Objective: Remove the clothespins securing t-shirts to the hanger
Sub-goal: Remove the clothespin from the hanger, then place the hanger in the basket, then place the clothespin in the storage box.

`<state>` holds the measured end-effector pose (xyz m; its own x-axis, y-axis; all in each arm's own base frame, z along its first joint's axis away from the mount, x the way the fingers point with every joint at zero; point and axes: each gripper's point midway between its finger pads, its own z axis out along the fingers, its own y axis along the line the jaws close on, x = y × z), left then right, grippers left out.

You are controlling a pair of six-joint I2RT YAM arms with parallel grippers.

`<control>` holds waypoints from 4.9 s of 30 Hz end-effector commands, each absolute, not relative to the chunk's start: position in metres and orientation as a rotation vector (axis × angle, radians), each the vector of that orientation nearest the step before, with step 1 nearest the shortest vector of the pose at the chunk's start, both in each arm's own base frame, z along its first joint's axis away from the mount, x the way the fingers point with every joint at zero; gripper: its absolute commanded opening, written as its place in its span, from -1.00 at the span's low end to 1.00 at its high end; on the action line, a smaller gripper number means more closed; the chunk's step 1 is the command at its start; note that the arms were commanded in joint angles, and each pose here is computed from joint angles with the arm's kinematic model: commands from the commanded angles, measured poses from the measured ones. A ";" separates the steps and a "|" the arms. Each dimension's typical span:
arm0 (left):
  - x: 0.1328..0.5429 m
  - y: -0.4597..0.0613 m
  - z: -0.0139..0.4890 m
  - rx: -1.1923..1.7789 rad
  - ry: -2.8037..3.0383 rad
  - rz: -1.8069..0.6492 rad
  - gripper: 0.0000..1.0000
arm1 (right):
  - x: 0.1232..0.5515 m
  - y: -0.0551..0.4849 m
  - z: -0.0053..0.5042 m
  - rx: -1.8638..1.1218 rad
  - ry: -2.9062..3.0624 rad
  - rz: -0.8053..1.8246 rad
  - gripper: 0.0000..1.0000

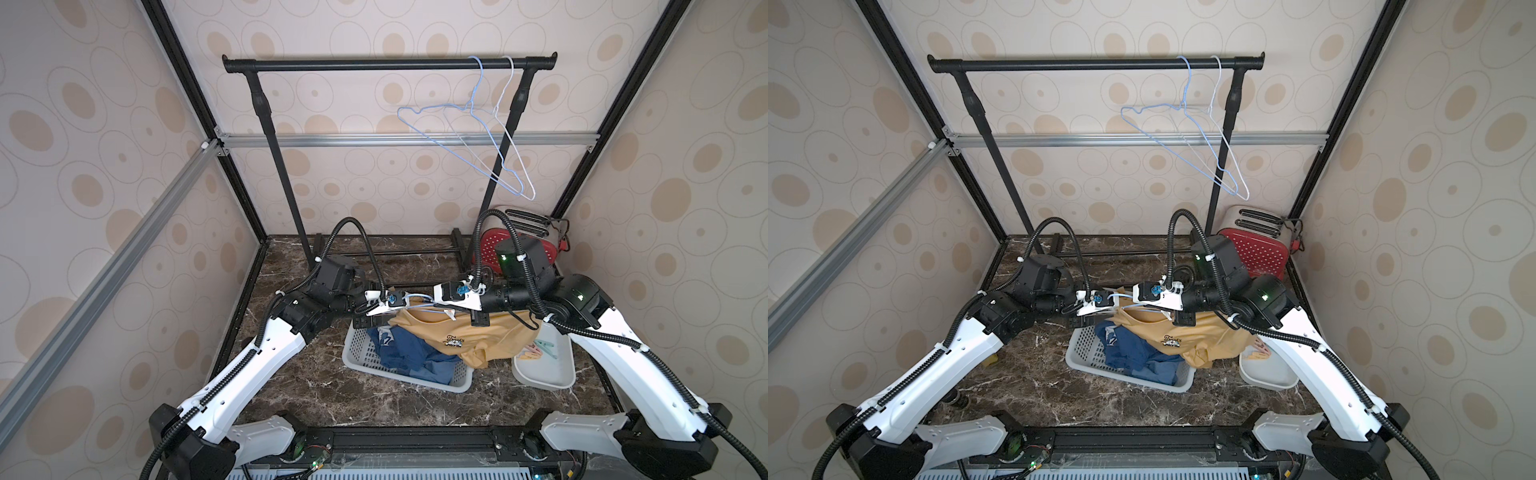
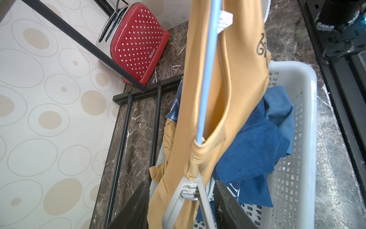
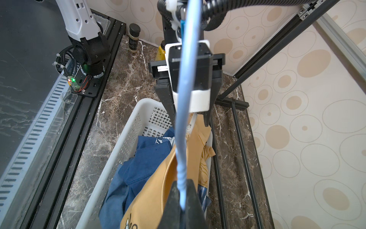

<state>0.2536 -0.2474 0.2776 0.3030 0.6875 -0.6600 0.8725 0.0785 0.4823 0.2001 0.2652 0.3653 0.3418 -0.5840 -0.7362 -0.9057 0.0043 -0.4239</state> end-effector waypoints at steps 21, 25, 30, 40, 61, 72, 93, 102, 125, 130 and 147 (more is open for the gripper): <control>0.258 -0.242 0.278 1.657 1.461 -0.221 -0.60 | 0.198 0.265 0.378 -1.690 1.275 0.403 -1.00; 0.254 -0.237 0.278 1.665 1.474 -0.221 -0.62 | 0.199 0.265 0.375 -1.693 1.282 0.396 -1.00; 0.249 -0.231 0.283 1.663 1.470 -0.207 -0.64 | 0.201 0.264 0.372 -1.692 1.288 0.388 -1.00; 0.242 -0.207 0.303 1.585 1.482 -0.142 -0.65 | 0.214 0.275 0.364 -1.674 1.307 0.407 -1.00; 0.222 -0.183 0.359 1.118 1.629 -0.300 -0.57 | 0.267 0.354 0.362 -1.084 1.762 0.888 -1.00; 0.236 -0.204 0.358 0.874 1.660 -0.558 -0.54 | 0.281 0.341 0.241 -0.868 2.058 0.893 -1.00; 0.287 -0.226 0.320 0.526 1.861 -0.781 -0.56 | 0.290 0.261 0.189 -0.834 2.153 0.631 0.20; 0.296 -0.246 0.321 0.447 1.937 -0.954 -0.53 | 0.262 0.229 0.233 -1.032 1.812 0.242 0.56; 0.280 -0.257 0.320 0.497 1.952 -1.058 -0.51 | 0.262 0.340 0.304 -1.388 1.366 0.457 -0.07; 0.278 -0.257 0.319 0.498 1.956 -1.064 -0.52 | 0.269 0.342 0.306 -1.390 1.364 0.422 -0.17; 0.277 -0.257 0.318 0.498 1.954 -1.073 -0.31 | 0.281 0.342 0.306 -1.426 1.364 0.334 -0.80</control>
<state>0.2812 -0.2556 0.2997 -0.6075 -0.0238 -0.7940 0.6352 0.5856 -0.5036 0.2783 0.3393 0.2952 0.2697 -0.5345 -0.8010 -0.8581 0.2442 -0.4518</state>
